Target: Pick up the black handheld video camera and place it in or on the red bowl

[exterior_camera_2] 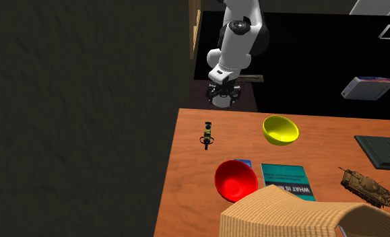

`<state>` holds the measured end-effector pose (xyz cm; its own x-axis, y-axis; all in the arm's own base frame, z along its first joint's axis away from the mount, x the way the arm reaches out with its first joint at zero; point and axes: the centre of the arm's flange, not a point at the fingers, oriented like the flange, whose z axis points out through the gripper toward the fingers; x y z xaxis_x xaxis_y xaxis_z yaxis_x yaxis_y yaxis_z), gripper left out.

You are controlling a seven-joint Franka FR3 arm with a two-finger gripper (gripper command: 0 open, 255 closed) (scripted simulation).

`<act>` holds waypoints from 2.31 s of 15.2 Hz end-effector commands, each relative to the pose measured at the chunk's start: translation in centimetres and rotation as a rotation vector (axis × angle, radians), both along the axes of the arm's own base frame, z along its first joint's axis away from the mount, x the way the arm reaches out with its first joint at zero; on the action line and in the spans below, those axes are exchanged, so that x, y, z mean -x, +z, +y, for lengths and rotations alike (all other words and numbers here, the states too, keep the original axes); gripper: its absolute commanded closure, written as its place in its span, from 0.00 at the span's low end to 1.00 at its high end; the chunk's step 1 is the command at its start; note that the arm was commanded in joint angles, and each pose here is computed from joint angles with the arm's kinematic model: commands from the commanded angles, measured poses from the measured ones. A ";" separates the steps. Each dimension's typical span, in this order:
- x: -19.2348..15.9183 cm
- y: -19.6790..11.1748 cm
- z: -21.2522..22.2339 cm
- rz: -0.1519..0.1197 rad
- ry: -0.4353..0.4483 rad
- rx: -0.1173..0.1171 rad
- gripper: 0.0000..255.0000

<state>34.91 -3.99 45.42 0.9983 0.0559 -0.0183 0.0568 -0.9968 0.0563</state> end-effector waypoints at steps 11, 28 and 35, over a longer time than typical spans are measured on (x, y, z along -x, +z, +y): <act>-3.1 -11.8 -5.1 -0.022 -0.072 -0.014 0.00; -3.1 -14.2 -5.2 -0.022 -0.073 -0.014 1.00; -3.1 -13.7 -5.2 -0.022 -0.073 -0.014 1.00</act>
